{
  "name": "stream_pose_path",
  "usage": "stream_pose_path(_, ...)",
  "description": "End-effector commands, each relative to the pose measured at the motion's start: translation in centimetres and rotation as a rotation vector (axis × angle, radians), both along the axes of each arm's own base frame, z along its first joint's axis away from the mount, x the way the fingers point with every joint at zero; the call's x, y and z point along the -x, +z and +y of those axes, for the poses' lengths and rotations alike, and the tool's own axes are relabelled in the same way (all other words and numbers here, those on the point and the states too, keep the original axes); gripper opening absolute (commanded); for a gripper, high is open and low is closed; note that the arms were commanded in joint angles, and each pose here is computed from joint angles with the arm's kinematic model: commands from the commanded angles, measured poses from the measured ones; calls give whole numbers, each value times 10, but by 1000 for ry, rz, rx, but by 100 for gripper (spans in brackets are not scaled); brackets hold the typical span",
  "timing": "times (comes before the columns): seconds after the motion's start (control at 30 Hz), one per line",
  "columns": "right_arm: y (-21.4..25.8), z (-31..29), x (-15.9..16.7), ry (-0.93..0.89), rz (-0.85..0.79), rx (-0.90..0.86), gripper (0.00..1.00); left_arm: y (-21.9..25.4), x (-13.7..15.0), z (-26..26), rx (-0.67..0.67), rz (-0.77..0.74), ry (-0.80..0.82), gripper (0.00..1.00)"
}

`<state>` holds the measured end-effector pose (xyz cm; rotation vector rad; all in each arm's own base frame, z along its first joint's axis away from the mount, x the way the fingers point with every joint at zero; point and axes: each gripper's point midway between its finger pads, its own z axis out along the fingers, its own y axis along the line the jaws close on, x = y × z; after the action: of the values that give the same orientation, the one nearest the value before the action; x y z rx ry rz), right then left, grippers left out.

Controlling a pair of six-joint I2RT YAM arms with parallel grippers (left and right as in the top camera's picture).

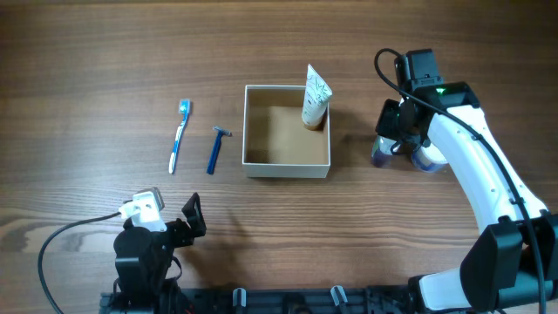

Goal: Pack container
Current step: 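Move the right gripper to the foam soap pump bottle and grasp it, then carry the soap bottle with the right gripper into the box and release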

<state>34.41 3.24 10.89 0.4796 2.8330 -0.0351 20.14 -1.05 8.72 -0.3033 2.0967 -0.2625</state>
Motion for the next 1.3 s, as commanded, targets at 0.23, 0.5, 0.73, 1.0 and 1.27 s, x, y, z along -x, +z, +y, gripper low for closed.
stream_pose_path(0.23,103,5,14,112,-209,6,20,1,0,-3,2,-9,-14,100)
stream_pose_path(0.5,190,63,66,340,-470,-205,14,1,0,-3,2,-9,-14,100)
stream_pose_path(0.73,197,131,81,562,-482,-320,11,1,0,-3,2,-9,-14,100)
stream_pose_path(1.0,149,167,46,594,-384,-248,9,1,0,-3,2,-9,-14,100)
stream_pose_path(1.27,87,175,1,553,-295,-131,5,1,0,-3,2,-9,-14,100)
